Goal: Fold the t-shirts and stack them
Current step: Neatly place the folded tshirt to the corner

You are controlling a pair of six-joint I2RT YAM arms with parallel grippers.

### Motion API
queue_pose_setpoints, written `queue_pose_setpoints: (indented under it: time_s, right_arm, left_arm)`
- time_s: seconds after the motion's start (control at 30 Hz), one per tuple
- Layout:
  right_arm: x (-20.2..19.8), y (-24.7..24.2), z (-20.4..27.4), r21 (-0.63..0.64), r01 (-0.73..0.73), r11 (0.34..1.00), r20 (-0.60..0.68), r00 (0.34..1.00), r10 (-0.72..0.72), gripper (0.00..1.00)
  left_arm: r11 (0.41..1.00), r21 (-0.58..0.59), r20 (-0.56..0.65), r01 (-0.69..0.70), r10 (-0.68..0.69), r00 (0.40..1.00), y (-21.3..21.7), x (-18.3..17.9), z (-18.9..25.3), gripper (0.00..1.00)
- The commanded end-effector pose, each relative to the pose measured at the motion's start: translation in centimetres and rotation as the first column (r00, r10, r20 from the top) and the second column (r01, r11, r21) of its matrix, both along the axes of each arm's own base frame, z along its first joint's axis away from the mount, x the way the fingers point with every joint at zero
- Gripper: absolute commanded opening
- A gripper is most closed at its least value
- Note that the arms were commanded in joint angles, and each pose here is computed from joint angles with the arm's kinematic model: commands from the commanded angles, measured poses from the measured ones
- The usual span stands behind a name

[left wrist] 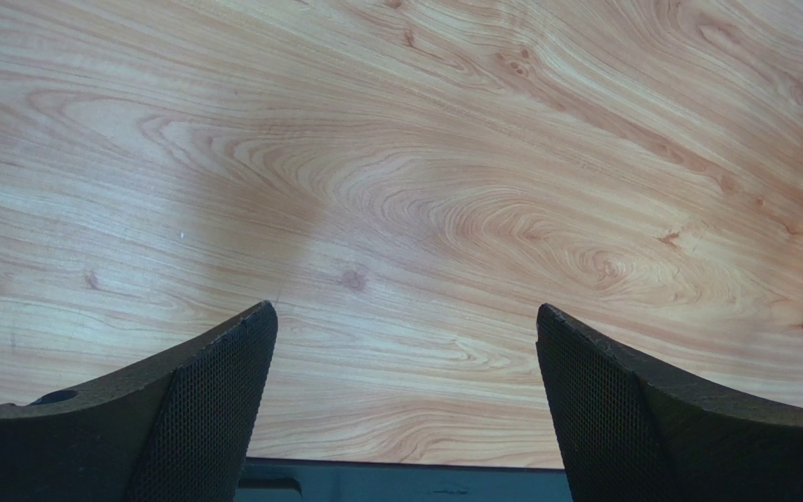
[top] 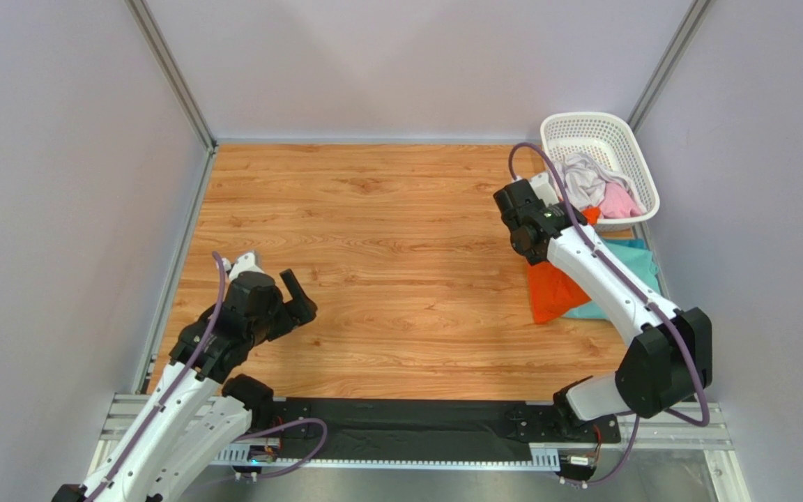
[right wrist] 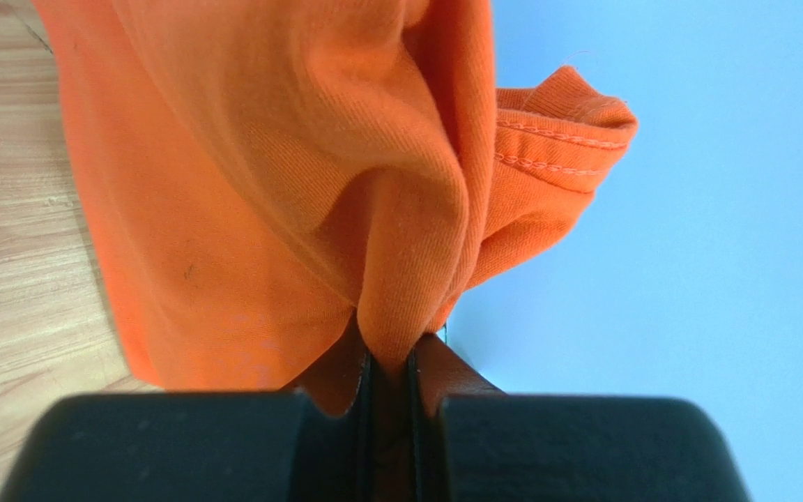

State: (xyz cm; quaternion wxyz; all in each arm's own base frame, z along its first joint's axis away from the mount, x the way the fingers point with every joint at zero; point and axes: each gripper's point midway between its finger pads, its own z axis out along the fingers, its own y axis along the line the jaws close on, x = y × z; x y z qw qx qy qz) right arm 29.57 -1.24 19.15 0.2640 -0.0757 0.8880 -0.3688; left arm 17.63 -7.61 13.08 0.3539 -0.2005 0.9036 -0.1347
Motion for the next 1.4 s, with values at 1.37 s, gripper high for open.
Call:
queue_pose_setpoints:
  time_s: [1.37]
  right_arm:
    - [1.8,-15.1,-4.1,0.224,0.465,0.857,0.083,0.867,-0.492,0.0]
  left_arm:
    - [1.0,-0.026,0.05,-0.005,0.006,0.999,0.0,0.1,0.5,1.0]
